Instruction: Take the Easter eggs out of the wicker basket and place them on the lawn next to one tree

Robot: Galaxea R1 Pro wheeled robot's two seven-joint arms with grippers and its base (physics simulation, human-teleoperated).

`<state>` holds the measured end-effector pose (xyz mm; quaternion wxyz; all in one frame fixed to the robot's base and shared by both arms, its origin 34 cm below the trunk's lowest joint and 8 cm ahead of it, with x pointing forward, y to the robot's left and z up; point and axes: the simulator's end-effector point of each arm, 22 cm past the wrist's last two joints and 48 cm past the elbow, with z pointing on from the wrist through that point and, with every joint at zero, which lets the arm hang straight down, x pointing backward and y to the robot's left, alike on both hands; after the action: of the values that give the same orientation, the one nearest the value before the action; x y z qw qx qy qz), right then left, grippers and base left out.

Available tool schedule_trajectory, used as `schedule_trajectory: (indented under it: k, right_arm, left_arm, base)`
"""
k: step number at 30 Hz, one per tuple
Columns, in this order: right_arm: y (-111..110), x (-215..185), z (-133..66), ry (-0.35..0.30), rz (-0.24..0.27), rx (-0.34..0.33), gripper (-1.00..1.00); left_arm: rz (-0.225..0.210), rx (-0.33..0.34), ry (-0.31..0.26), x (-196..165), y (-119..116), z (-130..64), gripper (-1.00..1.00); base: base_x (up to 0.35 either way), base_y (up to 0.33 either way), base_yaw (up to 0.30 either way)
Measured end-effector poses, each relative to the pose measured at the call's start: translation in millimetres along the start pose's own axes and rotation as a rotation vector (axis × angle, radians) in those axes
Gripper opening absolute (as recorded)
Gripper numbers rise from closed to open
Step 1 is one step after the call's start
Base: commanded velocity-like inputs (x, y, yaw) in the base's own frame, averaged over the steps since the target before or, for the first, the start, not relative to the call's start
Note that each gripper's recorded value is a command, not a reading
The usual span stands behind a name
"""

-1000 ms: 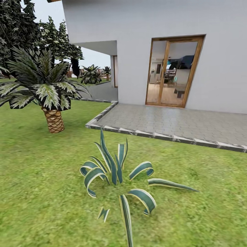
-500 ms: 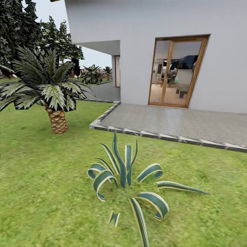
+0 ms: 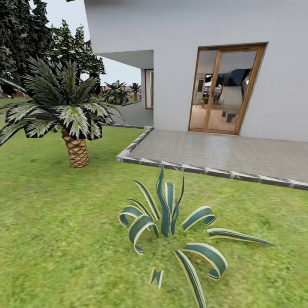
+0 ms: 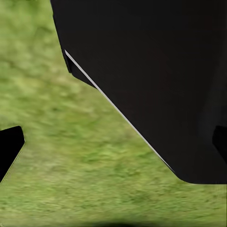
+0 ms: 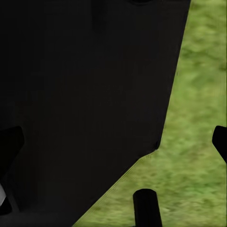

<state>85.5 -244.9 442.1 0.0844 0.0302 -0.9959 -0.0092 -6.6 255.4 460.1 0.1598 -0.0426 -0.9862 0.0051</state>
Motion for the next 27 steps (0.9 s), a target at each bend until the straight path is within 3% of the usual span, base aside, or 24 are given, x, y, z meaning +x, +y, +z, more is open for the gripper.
schedule_trajectory:
  k: [27]
  right_arm:
    - [0.0,-0.3,0.0,0.000,0.000,0.000,1.00]
  left_arm:
    - [0.000,0.000,0.000,0.0,0.0,0.0,1.00]
  base:
    - [0.002,0.323,0.000]
